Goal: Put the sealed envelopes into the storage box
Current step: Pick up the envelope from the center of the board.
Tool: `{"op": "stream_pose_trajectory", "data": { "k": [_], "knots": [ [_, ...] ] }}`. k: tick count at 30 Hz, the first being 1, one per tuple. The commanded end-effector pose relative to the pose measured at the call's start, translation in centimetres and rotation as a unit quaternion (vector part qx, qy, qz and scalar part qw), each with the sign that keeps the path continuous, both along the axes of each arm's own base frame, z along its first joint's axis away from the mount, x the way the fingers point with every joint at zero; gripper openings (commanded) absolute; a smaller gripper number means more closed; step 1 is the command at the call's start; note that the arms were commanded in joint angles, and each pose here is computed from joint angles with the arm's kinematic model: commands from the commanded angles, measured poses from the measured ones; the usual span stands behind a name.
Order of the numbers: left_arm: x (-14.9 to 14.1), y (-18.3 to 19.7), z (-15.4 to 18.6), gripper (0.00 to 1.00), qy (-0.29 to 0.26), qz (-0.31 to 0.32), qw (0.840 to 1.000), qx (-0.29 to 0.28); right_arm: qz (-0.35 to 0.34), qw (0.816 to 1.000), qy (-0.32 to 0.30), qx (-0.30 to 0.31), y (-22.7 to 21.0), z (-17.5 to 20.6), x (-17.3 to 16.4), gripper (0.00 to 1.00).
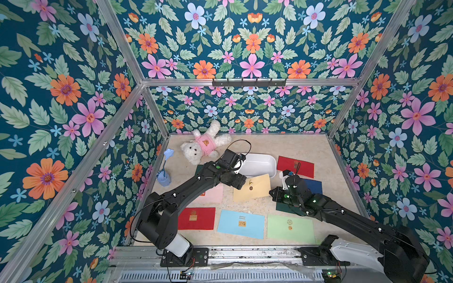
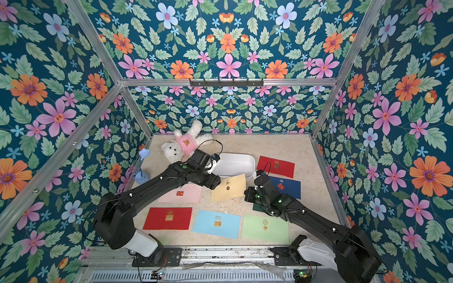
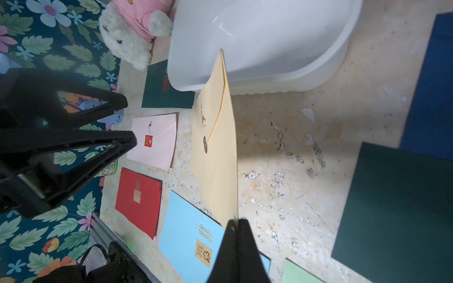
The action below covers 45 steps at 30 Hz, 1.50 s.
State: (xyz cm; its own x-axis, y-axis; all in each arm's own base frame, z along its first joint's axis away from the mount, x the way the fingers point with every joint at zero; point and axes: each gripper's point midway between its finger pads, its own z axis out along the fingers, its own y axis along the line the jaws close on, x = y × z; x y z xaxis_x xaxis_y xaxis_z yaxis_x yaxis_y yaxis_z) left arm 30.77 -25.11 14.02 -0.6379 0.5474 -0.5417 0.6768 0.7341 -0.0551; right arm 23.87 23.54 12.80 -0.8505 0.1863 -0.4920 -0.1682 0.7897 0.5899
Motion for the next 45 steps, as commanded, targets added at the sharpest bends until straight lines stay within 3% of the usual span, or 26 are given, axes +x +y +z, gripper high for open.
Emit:
{"op": "stream_pose_trajectory", "data": {
  "k": [1, 6, 12, 24, 38, 42, 45],
  "knots": [
    [-0.3, -1.2, 1.4, 0.82, -0.047, -0.141, 0.988, -0.030, 0.032, 0.998, -0.057, -0.025, 0.1, 1.4, 0.6, 0.00],
    [-0.3, -1.7, 3.9, 0.77, -0.094, -0.241, 0.961, -0.100, 0.088, 0.990, -0.101, -0.051, 0.8, 2.7, 0.7, 0.00],
    [-0.6, -2.5, 3.3, 0.67, -0.082, -0.324, 0.935, -0.115, 0.138, 0.977, -0.140, -0.079, 1.5, 4.3, 1.0, 0.00],
    [0.6, -3.0, 2.4, 0.63, -0.069, -0.358, 0.922, -0.128, 0.188, 0.963, -0.168, -0.094, 2.6, 5.6, 1.1, 0.00],
    [0.2, -3.5, 0.7, 0.46, -0.043, -0.362, 0.919, -0.149, 0.191, 0.956, -0.199, -0.105, 3.3, 6.2, 2.5, 0.00],
    [0.0, -3.5, 0.6, 0.32, -0.032, -0.362, 0.920, -0.151, 0.186, 0.955, -0.204, -0.110, 3.2, 6.2, 3.0, 0.00],
    [0.2, -3.3, 0.3, 0.10, -0.025, -0.361, 0.921, -0.142, 0.174, 0.956, -0.208, -0.115, 2.9, 6.0, 3.6, 0.00]
  ]
}}
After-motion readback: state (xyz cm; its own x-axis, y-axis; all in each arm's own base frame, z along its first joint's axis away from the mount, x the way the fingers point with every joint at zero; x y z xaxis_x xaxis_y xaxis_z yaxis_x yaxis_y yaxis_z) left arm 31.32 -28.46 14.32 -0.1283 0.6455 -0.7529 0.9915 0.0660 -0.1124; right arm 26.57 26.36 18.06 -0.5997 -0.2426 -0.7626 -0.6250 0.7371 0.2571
